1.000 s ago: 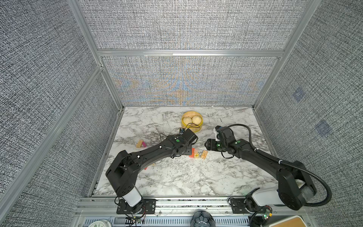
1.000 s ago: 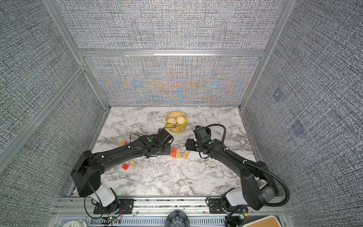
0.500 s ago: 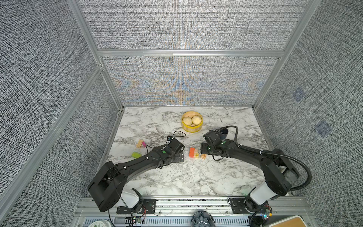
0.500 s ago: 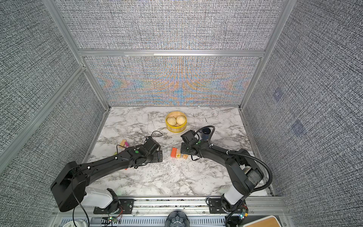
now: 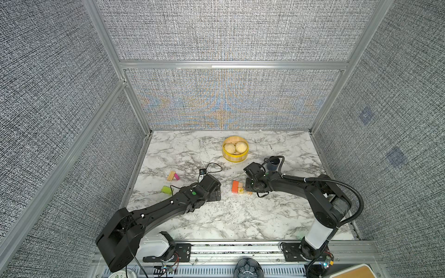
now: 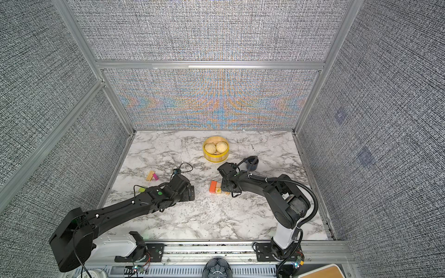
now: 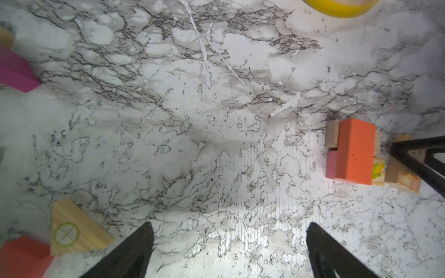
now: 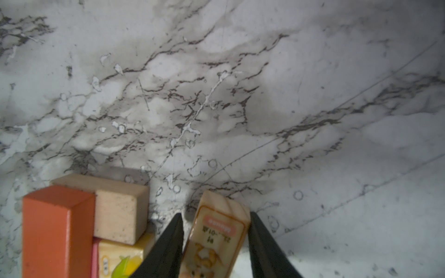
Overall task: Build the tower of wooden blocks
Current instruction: 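Withdraw the left gripper while the right gripper grasps the card block, then push the card block against the orange block with the right gripper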
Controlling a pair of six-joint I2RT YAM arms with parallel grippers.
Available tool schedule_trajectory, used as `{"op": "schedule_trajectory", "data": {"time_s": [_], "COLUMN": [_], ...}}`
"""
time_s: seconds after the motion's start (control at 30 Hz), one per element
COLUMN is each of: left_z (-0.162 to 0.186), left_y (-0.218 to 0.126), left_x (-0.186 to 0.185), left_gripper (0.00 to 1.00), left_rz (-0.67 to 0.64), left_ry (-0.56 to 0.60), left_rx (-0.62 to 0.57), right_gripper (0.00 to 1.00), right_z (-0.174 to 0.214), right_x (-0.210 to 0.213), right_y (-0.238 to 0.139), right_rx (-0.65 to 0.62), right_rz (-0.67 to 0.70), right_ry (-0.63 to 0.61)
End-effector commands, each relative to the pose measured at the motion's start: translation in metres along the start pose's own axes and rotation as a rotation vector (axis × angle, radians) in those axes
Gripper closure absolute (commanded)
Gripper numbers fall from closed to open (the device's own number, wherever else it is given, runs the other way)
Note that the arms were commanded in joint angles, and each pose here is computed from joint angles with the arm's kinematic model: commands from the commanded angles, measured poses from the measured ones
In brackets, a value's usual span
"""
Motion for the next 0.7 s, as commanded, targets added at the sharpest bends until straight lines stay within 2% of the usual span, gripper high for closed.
{"op": "schedule_trajectory", "data": {"time_s": [0.0, 0.27, 0.67], "left_z": [-0.002, -0.004, -0.004], "left_y": [0.001, 0.001, 0.008], "left_x": [0.001, 0.001, -0.004], "left_gripper": [0.01, 0.0, 0.0], "left_rz": [-0.018, -0.019, -0.011], "left_ry": [0.013, 0.007, -0.006], "left_rx": [-0.017, -0.023, -0.009], "right_gripper": [0.63, 0.76, 0.79], "right_z": [-0.003, -0.007, -0.021], "right_x": [0.004, 0.007, 0.02], "right_y": [-0.001, -0.01, -0.03], "right_rx": [0.01, -0.005, -0.025], "right_rz": [-0.011, -0.03, -0.114], "right_ry": [-0.003, -0.016, -0.021]}}
Point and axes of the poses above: each gripper's point midway between its finger pads, its own y axis out along the fingers, its own x axis along the line the jaws close on, z = x × y, the point moved 6 cm from there along -y, back along the fingers, and after that the axes turned 8 degrees about -y, right-handed, at the moved point
